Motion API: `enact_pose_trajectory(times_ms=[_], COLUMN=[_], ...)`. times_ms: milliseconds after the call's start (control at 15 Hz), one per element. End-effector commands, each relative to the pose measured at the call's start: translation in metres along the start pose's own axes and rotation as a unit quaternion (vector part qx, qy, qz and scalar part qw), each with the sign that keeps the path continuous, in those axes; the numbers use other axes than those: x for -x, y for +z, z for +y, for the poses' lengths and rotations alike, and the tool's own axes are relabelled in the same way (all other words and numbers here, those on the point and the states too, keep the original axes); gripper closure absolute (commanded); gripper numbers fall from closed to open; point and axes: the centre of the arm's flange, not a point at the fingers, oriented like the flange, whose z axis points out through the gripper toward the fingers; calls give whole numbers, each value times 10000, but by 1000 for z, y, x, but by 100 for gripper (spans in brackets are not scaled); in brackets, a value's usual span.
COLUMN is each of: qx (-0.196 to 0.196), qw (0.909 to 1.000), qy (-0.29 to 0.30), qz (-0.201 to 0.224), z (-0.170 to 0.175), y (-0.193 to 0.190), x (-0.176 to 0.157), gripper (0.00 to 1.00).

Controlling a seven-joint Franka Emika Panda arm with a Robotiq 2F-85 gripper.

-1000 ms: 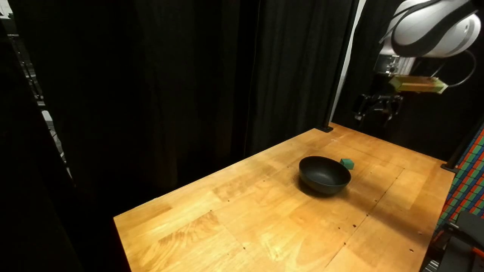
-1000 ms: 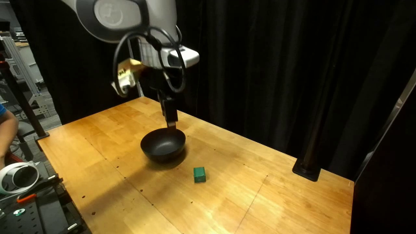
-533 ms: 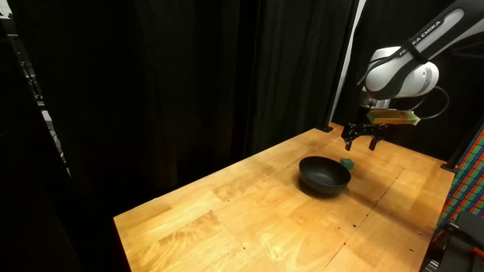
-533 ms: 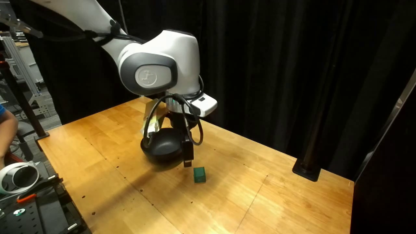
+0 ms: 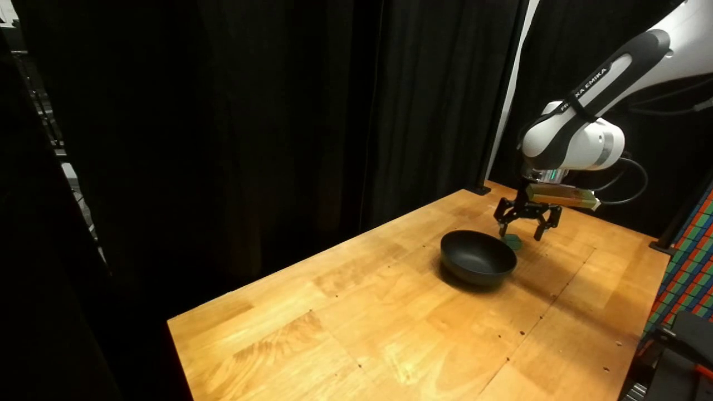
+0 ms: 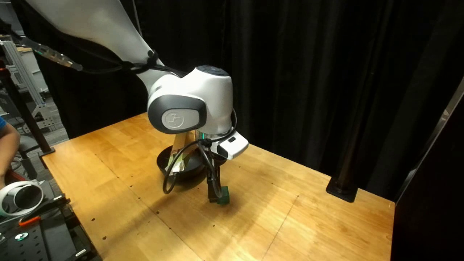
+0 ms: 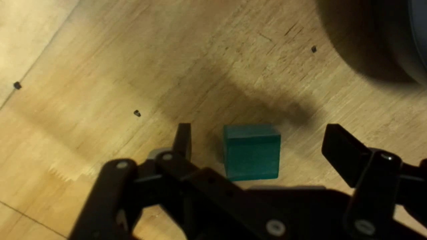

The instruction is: Put the green cube in the black bowl

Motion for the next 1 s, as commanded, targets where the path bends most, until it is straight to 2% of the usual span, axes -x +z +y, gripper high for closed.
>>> enact_pose_trajectory(times_ms=[0, 67, 133, 400, 533, 600, 800, 933], qx=[-135, -111, -80, -48, -3, 24, -38, -276], qw=[9997, 9996, 9994, 9988, 9990, 9992, 9993, 9993], qy=[37, 36, 20, 52, 140, 201, 295, 246], qz=[202, 276, 343, 477, 421, 351, 223, 68], z=[-6, -6, -6, -5, -3, -3, -3, -9], y=[17, 21, 25, 35, 22, 6, -46, -85], x=[-17, -19, -21, -25, -22, -20, -8, 4], gripper=[0, 25, 26, 58, 73, 78, 78, 78])
